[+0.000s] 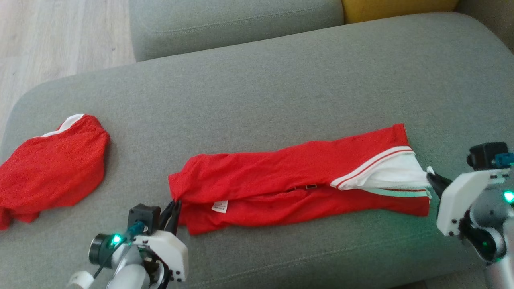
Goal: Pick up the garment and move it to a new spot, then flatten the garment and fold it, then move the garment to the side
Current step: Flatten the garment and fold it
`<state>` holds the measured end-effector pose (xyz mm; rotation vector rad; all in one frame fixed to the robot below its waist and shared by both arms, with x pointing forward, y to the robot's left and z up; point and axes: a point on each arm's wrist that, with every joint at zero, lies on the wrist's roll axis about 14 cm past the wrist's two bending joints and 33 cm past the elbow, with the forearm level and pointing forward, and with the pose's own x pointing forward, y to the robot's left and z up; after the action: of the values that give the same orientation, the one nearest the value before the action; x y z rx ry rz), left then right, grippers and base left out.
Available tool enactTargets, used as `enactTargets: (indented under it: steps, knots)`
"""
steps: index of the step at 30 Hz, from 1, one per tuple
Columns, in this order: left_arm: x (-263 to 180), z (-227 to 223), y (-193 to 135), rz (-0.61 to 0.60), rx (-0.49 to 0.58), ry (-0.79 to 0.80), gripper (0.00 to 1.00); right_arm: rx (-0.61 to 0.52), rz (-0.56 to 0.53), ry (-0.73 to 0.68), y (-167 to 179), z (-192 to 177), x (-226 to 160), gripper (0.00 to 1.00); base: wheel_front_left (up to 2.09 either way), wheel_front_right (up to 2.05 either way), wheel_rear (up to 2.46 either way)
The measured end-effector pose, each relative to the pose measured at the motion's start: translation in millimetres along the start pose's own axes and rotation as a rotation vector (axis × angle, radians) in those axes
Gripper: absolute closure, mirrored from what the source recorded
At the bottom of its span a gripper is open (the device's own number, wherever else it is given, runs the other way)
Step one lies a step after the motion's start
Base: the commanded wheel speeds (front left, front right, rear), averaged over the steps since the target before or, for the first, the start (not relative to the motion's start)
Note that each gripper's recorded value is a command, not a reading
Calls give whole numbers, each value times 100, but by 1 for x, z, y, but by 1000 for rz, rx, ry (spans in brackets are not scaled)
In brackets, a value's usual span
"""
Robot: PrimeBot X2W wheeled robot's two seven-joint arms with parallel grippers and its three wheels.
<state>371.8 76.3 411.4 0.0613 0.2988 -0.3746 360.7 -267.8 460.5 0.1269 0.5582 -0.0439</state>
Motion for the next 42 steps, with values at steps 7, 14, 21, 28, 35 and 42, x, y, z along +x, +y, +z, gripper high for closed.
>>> enactTargets:
  steps: [7,14,21,28,35,42]
  knots:
    - [-6,-4,0,16,-39,18,0,29,-98,-88,-17,14,-17,0,0,0,0]
    - [-9,38,26,126,-153,-158,0,34,-74,-361,6,59,-31,0,0,0,0]
    - [-21,79,33,172,-245,-334,0,64,-47,-603,21,76,-49,0,0,0,0]
    - [-42,82,34,221,-254,-378,0,137,-89,-646,5,52,-51,0,0,0,0]
    - [-43,71,32,220,-249,-346,0,189,-141,-561,-11,24,-34,0,0,0,0]
    - [-37,62,32,215,-259,-318,0,203,-145,-450,-11,13,-2,0,0,0,0]
